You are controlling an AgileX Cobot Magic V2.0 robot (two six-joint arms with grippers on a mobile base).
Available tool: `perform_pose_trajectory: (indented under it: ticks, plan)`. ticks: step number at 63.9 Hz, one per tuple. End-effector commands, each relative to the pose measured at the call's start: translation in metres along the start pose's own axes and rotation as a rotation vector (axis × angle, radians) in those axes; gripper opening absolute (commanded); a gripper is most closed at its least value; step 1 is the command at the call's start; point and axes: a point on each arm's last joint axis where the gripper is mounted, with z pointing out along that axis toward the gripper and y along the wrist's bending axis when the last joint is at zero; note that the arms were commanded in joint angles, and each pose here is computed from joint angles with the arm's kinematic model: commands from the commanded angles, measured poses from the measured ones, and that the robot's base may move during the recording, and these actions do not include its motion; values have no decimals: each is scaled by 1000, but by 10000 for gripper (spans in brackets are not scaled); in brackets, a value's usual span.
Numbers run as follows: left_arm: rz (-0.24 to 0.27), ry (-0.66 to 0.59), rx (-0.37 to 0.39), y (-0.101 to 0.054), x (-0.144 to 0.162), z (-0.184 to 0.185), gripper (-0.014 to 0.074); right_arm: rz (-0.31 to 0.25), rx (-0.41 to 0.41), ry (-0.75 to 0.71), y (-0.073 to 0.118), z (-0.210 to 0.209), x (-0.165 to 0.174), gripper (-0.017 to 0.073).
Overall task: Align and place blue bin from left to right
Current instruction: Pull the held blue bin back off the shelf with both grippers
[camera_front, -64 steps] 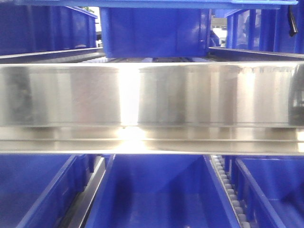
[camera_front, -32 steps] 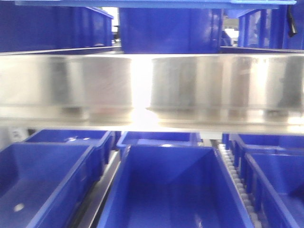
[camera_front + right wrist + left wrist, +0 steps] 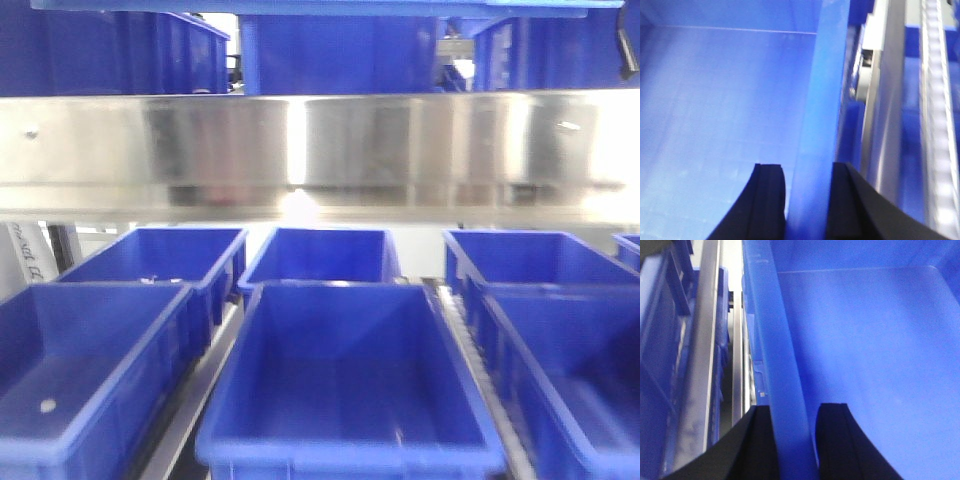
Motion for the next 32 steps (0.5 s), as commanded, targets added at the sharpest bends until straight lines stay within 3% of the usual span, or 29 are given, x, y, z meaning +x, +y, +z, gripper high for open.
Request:
perform_pose_trajectory:
  ticks: [1,32]
  plan:
    - [21,-110,-9,3,-10,-20,-111,-35,16,-156,0,-20,-14,-154]
    - [21,-110,-9,3,-10,-20,-111,-35,16,-161,0,-20,-15,-154]
